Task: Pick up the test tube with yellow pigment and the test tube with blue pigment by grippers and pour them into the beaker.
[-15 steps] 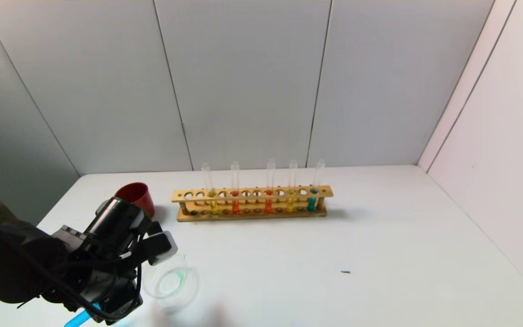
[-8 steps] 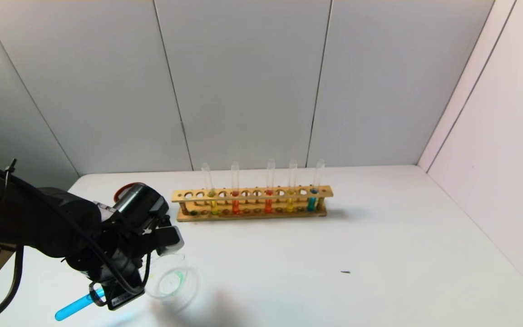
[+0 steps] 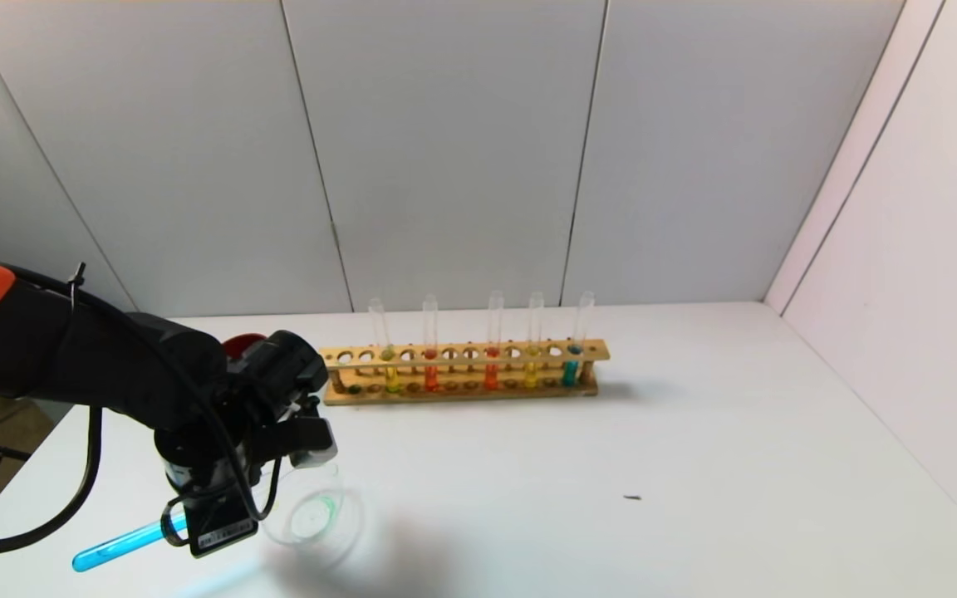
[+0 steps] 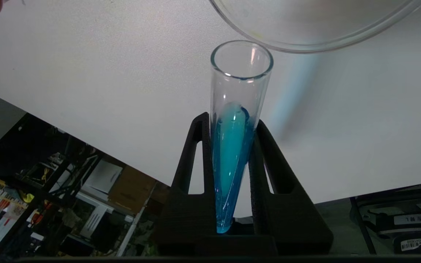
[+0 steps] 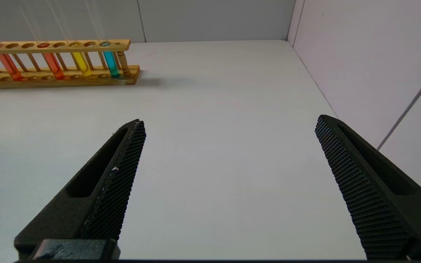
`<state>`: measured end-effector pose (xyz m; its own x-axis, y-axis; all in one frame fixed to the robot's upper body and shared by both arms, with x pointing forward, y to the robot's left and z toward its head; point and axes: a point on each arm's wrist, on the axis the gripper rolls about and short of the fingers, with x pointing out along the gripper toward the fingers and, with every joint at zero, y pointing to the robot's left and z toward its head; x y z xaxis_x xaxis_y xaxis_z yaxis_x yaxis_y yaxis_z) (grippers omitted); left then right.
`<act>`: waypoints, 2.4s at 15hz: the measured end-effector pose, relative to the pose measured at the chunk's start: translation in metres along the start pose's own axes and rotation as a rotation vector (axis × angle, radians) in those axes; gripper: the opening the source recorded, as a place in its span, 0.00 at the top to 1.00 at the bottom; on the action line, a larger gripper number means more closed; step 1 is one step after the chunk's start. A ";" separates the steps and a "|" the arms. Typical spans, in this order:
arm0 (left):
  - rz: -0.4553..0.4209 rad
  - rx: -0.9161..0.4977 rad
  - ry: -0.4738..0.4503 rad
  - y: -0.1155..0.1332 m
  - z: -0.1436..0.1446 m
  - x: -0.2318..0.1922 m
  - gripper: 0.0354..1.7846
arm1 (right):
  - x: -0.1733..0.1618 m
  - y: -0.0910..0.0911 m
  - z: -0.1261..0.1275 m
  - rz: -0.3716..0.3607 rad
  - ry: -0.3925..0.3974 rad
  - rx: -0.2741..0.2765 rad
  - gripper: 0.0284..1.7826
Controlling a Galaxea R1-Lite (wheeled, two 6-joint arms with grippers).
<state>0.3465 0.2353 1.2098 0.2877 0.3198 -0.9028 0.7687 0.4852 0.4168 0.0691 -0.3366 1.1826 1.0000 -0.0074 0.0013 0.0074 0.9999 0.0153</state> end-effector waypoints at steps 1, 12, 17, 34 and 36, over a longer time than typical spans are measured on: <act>-0.006 0.008 0.009 0.000 0.001 0.000 0.84 | 0.000 0.000 0.000 0.000 0.000 0.000 0.05; 0.004 0.104 0.123 -0.005 0.011 -0.008 0.84 | 0.000 0.000 0.000 0.000 0.000 0.000 0.05; 0.026 0.163 0.176 -0.011 0.019 -0.013 0.84 | 0.000 0.000 0.000 0.000 0.000 0.000 0.05; 0.040 0.260 0.288 -0.017 0.037 -0.008 0.84 | 0.000 0.000 0.000 0.000 0.000 0.000 0.05; 0.053 0.279 0.310 -0.019 0.039 -0.006 0.84 | 0.000 0.000 0.000 0.000 0.000 0.000 0.05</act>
<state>0.3524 0.1923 1.2033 0.1786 0.5888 -0.7883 0.8950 0.2355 0.3787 0.0691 -0.3366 1.1826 1.0000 -0.0074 0.0013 0.0074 0.9999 0.0153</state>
